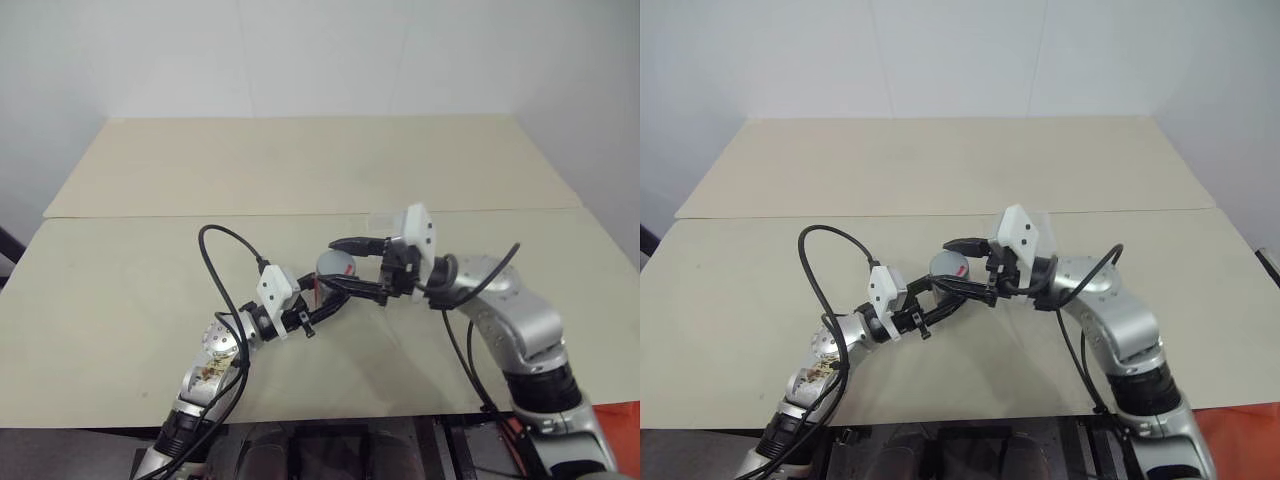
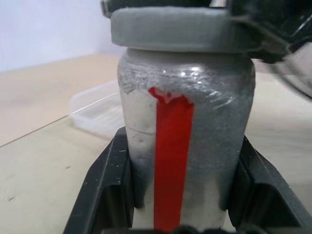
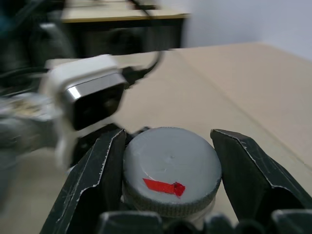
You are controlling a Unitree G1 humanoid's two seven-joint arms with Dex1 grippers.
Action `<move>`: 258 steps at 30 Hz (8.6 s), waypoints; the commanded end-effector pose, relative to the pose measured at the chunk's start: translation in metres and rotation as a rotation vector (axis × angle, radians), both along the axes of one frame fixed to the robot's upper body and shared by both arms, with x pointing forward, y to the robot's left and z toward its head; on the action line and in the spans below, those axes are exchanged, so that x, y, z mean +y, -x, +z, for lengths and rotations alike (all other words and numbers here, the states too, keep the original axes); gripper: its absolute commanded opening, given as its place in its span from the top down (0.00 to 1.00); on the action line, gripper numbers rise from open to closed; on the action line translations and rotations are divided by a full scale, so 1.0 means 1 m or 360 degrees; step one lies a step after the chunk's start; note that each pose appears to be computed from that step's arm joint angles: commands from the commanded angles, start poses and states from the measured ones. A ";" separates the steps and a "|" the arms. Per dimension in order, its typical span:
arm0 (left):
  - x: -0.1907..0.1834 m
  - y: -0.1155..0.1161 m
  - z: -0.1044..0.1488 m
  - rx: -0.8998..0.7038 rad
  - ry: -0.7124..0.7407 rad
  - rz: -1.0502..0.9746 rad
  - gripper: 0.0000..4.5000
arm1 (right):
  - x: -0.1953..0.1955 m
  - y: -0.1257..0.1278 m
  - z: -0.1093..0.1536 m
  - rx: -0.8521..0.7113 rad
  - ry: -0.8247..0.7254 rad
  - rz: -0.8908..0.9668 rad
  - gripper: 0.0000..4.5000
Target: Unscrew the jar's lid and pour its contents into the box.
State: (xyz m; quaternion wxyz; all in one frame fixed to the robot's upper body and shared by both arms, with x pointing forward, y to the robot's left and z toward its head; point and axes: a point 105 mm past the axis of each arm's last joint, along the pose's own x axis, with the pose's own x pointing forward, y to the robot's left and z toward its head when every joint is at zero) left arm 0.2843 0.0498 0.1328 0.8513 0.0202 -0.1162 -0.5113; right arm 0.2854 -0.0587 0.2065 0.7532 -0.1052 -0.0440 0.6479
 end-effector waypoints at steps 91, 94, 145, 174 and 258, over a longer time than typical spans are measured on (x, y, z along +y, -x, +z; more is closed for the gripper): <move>0.004 -0.017 0.006 -0.0056 -0.0007 0.0068 0.56 | -0.025 0.005 -0.003 -0.0257 -0.0252 -0.0990 0.00; 0.005 -0.021 0.006 -0.0063 -0.0018 0.0104 0.56 | -0.032 0.005 -0.004 -0.0265 -0.0226 -0.1016 0.00; 0.004 -0.019 0.000 -0.0117 -0.0049 0.0134 0.56 | 0.002 -0.005 0.001 -0.0297 -0.0248 -0.0838 0.00; 0.002 -0.026 -0.001 -0.0140 -0.0070 0.0082 0.56 | -0.055 0.017 -0.015 -0.0298 -0.0002 -0.0894 0.00; 0.004 -0.021 -0.001 -0.0200 -0.0087 0.0124 0.56 | -0.062 0.001 0.003 -0.0147 -0.0122 -0.1006 0.39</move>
